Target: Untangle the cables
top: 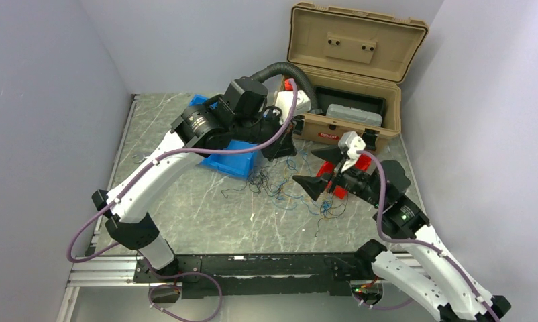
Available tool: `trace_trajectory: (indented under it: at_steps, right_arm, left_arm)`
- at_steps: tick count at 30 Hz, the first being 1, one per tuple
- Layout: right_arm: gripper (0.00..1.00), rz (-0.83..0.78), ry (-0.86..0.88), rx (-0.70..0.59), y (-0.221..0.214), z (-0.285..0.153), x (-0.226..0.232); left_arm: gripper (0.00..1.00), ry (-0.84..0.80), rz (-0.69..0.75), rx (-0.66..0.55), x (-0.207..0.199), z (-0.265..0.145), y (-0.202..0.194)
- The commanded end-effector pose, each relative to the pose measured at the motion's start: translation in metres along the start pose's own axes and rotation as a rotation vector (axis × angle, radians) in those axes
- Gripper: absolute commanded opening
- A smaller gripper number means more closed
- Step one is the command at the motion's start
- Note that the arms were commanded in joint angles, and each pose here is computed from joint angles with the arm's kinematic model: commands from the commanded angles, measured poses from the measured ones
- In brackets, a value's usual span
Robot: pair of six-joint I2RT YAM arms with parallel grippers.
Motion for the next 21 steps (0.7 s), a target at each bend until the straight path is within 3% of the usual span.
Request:
trace_trajectory:
  at_steps: [1, 8, 17, 21]
  right_arm:
    - [1.00, -0.070, 0.032, -0.043, 0.028, 0.010, 0.004]
    - [1.00, -0.119, 0.107, 0.011, 0.021, 0.031, 0.005]
    - [0.99, -0.151, 0.012, -0.037, 0.011, 0.050, -0.022]
    - [0.92, -0.140, 0.009, -0.033, 0.002, 0.059, -0.028]
  left_arm:
    - [0.00, -0.023, 0.039, -0.050, -0.010, -0.018, 0.011]
    - [0.00, -0.055, 0.040, -0.062, -0.017, -0.020, 0.012]
    - [0.00, -0.066, 0.053, -0.072, -0.019, -0.023, 0.013]
    - [0.00, -0.047, 0.057, -0.077, -0.017, -0.025, 0.013]
Point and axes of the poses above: each gripper's point midway between its finger pads, its own z axis out along the fingers, its own x axis along the line the jaws close on, y = z × x, the point moved 1 cm from there along -z, back along the fingers, and after that the axes turned 9 degrees about z, right-handed, at the moved point
